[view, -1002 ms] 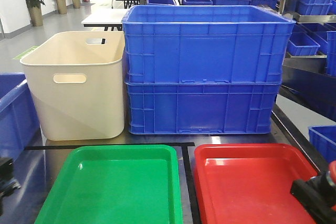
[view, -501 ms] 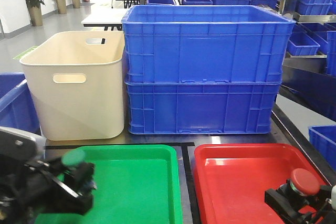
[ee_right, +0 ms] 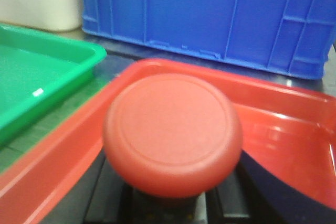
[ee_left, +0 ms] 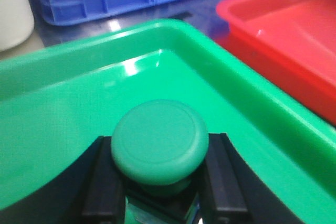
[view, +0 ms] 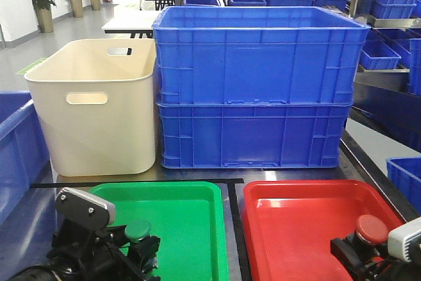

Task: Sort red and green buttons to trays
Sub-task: 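Open both grippers to release the buttons and withdraw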

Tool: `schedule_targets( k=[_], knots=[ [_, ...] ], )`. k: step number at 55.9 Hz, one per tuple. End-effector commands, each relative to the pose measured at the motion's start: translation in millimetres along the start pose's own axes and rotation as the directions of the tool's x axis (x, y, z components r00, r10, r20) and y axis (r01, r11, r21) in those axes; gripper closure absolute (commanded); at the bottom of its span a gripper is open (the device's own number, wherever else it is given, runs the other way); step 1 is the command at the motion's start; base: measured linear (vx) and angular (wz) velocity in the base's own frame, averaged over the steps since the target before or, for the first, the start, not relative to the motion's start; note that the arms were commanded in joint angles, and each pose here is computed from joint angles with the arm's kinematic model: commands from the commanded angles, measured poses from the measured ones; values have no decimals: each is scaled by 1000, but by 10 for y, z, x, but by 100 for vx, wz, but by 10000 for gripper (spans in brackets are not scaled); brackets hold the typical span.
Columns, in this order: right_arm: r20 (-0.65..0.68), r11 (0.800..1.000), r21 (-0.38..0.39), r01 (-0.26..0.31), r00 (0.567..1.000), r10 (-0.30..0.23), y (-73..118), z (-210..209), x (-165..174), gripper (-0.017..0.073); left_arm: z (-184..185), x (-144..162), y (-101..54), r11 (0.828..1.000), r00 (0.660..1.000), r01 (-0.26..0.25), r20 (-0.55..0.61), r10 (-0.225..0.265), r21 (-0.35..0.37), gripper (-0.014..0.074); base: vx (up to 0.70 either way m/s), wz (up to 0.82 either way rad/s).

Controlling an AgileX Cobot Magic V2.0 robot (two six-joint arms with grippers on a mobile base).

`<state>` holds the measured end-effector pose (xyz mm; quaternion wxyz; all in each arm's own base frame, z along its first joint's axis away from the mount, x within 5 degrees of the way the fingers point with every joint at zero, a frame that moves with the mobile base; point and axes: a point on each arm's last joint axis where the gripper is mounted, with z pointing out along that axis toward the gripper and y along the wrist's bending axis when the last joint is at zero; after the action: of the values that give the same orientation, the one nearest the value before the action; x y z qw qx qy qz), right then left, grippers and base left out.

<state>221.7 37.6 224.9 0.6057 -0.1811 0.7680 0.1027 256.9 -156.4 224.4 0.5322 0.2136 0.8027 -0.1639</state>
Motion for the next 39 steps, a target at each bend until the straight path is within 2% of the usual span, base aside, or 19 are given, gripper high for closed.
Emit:
schedule_targets(
  k=[1, 8, 18, 30, 39],
  knots=[
    [103, 1000, -9, 16, 995, -16, -21, 45, -144, 513, -33, -230, -27, 1000, 990, 2, 143, -5, 15, 566, 0, 0],
    [62, 1000, -16, 2, 998, -1, -34, 114, -55, 448, -30, -227, -27, 1000, 990, 3, 142, -5, 15, 526, 0, 0],
    [22, 1000, -22, -16, 1000, 16, -44, 179, 37, 288, -29, -225, -27, 1000, 990, 4, 139, -6, 15, 440, 0, 0],
    [24, 1000, -23, -17, 1000, 18, -44, 180, 37, 64, -29, -225, -27, 1000, 990, 7, 139, -9, 15, 254, 0, 0],
    [24, 1000, -23, -17, 1000, 18, -44, 180, 37, -30, -29, -222, -26, 1000, 991, 12, 136, -14, 15, 110, 0, 0]
  ],
)
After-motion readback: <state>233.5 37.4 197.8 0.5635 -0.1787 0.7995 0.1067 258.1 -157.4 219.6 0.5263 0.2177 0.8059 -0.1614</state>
